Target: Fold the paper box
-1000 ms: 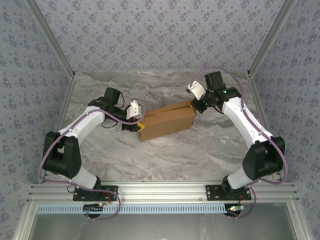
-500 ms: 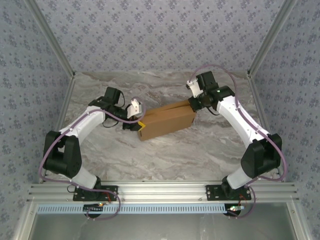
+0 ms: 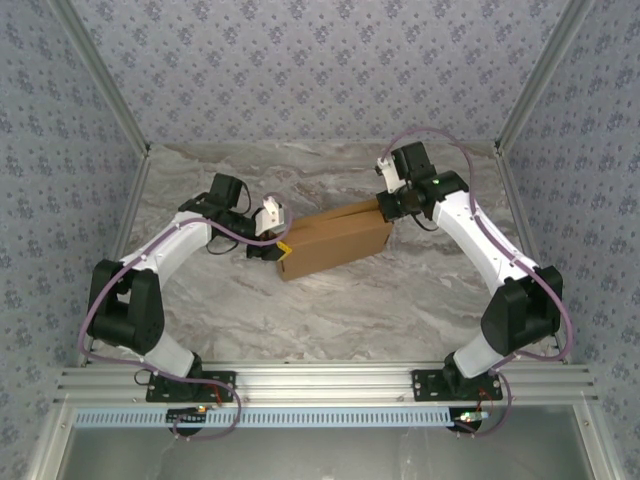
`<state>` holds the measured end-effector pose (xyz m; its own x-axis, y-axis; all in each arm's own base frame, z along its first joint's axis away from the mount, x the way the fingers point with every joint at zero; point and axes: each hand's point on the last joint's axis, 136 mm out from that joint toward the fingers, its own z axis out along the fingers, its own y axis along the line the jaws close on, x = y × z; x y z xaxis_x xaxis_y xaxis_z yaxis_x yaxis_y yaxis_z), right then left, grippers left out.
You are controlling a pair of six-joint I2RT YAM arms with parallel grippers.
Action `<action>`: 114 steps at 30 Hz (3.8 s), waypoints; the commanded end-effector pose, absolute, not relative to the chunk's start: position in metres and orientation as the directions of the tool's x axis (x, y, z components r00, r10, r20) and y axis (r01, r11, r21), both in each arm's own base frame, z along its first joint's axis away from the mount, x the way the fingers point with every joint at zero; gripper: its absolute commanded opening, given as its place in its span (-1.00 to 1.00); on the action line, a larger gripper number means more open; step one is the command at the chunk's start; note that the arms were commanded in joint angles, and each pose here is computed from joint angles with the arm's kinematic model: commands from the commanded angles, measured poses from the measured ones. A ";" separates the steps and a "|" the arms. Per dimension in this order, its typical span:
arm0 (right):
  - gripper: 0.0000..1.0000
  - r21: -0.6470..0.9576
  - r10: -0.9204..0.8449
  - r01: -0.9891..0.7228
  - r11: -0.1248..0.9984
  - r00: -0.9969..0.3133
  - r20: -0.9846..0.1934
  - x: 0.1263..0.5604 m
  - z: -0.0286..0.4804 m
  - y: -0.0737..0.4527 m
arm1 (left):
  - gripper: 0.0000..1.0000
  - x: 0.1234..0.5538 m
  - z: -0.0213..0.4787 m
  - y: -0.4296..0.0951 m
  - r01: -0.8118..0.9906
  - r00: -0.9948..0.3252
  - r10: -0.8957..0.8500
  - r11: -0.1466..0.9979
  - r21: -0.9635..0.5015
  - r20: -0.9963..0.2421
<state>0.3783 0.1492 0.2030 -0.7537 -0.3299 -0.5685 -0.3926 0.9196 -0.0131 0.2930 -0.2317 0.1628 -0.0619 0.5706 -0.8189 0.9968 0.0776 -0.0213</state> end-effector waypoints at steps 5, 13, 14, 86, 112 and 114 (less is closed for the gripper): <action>-0.84 -0.079 -0.303 -0.306 0.949 -0.809 -0.504 0.362 0.178 0.117 | -0.15 0.306 0.166 -0.229 0.993 -0.069 0.582 0.115 -0.002 -0.810; -0.85 -0.087 -0.286 -0.284 0.955 -0.799 -0.529 0.357 0.175 0.107 | -0.12 0.309 0.166 -0.229 0.992 -0.077 0.587 0.127 -0.003 -0.806; -0.85 -0.080 -0.280 -0.283 0.956 -0.796 -0.536 0.357 0.174 0.108 | -0.11 0.309 0.165 -0.229 0.992 -0.080 0.587 0.129 -0.004 -0.806; -0.87 -0.069 -0.250 -0.268 0.961 -0.736 -0.629 0.357 0.177 0.141 | -0.99 0.318 0.209 -0.202 0.452 -0.657 0.118 0.852 -0.264 -0.745; -0.87 -0.089 -0.265 -0.270 0.959 -0.731 -0.629 0.348 0.163 0.146 | -1.00 0.321 0.196 -0.226 0.130 -0.792 -0.232 0.840 -0.527 -0.565; -0.87 -0.091 -0.265 -0.269 0.959 -0.733 -0.627 0.348 0.161 0.145 | -1.00 0.321 0.195 -0.227 0.124 -0.793 -0.240 0.837 -0.534 -0.561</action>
<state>0.3707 0.1404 0.1923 -0.6623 -0.2185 -0.7167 -0.2126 0.9720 -0.0998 0.3263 -0.2080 0.1947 -0.7665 -0.2397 -0.5958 0.1065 0.8674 -0.4860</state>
